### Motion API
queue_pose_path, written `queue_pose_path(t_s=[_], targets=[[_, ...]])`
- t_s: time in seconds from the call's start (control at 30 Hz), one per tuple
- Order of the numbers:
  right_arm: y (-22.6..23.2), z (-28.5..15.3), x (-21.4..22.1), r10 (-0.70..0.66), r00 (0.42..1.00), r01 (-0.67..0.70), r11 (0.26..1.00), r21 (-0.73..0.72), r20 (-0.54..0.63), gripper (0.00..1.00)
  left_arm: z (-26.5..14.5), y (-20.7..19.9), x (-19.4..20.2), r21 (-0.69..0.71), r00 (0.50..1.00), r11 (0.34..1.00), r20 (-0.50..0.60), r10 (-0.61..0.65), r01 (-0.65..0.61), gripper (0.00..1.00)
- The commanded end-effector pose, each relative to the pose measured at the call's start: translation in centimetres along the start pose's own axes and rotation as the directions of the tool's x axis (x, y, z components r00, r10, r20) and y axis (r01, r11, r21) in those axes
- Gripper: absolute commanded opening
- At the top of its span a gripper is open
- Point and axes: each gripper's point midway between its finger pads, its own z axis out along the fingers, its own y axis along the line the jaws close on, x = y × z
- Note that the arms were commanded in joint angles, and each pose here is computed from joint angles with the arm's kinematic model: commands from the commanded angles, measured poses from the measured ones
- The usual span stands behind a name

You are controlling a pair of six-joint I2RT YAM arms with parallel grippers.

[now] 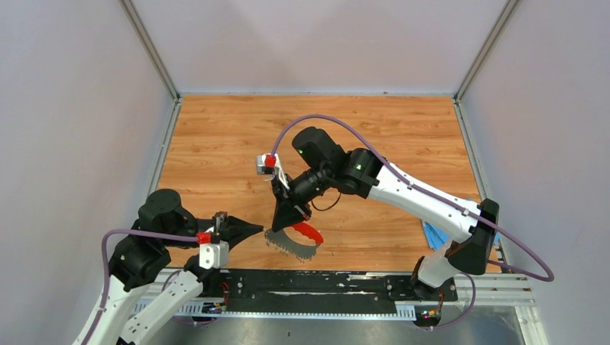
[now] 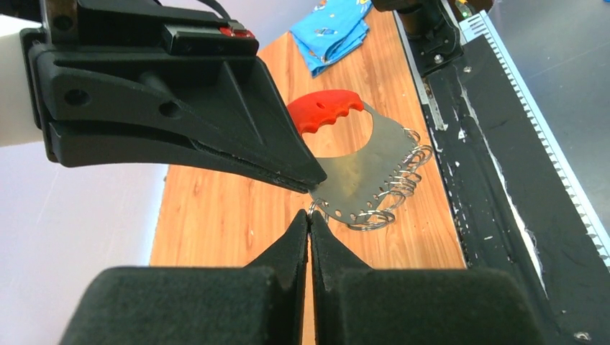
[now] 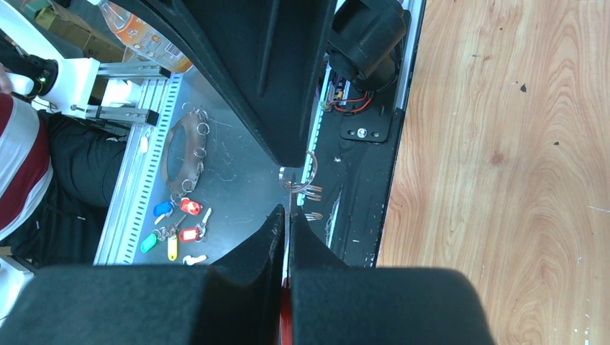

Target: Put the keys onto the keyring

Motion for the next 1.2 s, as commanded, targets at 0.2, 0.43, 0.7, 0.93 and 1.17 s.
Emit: queue_pose_path(t_s=[0.2,0.43,0.7,0.93,1.17], targets=[[0.7,-0.4,-0.5,-0.08,0.996,0.08,0.997,0.001,0.033,0.11,0.5,1.0,1.5,-0.028,0.993,0.995,-0.058,-0.099,0.098,0.0],[0.4,-0.4,-0.6,-0.092,0.995,0.091,0.996,0.013,0.038,0.0,0.6,0.7,1.4,-0.015,0.992,0.993,-0.05,-0.117,0.116,0.0],[-0.8,-0.8,0.3,-0.114,0.992,0.11,0.99,0.085,0.051,0.37,0.6,0.9,1.5,-0.015,0.997,0.998,-0.05,-0.059,0.059,0.0],[-1.0,-2.5,-1.1,-0.349,0.911,0.292,0.922,0.254,0.221,0.58,0.5,1.0,1.8,-0.029,0.995,0.997,-0.062,-0.077,0.075,0.0],[-1.8,-2.7,-2.1,-0.441,0.853,0.323,0.865,0.383,0.278,0.56,0.8,2.1,1.5,-0.087,0.988,0.986,-0.034,-0.149,0.145,0.0]])
